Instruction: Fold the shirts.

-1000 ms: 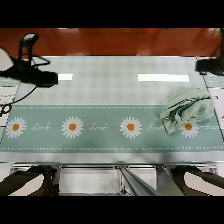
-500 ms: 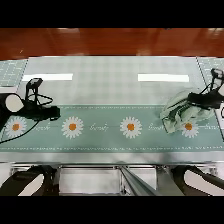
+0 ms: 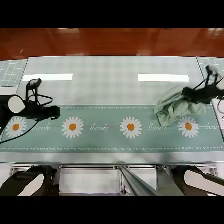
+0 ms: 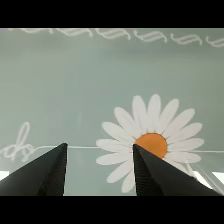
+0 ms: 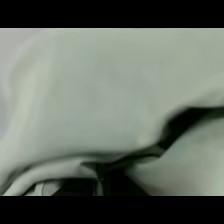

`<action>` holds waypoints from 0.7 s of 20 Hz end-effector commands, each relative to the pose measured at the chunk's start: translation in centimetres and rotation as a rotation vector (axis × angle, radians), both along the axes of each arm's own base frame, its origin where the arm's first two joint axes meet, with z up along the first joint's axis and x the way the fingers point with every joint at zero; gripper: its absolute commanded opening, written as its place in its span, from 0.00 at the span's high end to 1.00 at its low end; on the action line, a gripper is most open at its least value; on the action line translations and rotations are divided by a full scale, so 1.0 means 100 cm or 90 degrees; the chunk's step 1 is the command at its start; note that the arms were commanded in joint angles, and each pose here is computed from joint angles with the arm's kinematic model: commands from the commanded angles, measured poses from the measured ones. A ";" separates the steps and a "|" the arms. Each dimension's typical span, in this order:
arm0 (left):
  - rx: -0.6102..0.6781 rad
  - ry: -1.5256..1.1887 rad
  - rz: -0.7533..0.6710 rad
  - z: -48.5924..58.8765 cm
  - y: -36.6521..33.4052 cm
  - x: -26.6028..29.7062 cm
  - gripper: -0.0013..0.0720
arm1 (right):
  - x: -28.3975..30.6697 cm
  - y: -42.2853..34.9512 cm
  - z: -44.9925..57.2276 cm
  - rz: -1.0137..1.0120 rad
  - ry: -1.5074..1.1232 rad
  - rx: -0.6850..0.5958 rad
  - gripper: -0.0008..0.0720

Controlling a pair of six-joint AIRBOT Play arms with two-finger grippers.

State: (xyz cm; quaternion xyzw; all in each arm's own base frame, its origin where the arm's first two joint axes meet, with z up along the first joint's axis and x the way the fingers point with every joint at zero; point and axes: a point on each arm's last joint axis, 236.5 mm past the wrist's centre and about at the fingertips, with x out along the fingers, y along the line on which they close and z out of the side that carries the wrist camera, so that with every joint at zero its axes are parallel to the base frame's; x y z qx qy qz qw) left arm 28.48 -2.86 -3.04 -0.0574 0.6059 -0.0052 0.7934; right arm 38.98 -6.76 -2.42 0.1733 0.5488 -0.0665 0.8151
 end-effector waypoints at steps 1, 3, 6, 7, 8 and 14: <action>0.044 -0.044 0.018 0.034 0.027 0.014 0.29 | 0.022 0.005 0.109 0.042 -0.139 -0.027 0.95; 0.045 -0.101 0.052 0.066 0.043 0.023 0.29 | 0.023 0.011 0.190 0.054 -0.240 -0.046 0.95; 0.031 -0.166 0.067 0.102 0.042 0.012 0.29 | -0.002 0.052 0.284 0.131 -0.341 -0.037 0.95; 0.021 -0.187 0.067 0.112 0.039 0.008 0.29 | -0.010 0.068 0.312 0.159 -0.380 -0.051 0.95; 0.019 -0.207 0.068 0.121 0.038 0.005 0.29 | -0.016 0.084 0.340 0.184 -0.421 -0.061 0.95; 0.017 -0.277 0.068 0.154 0.036 -0.009 0.29 | -0.053 0.190 0.442 0.324 -0.584 -0.046 0.95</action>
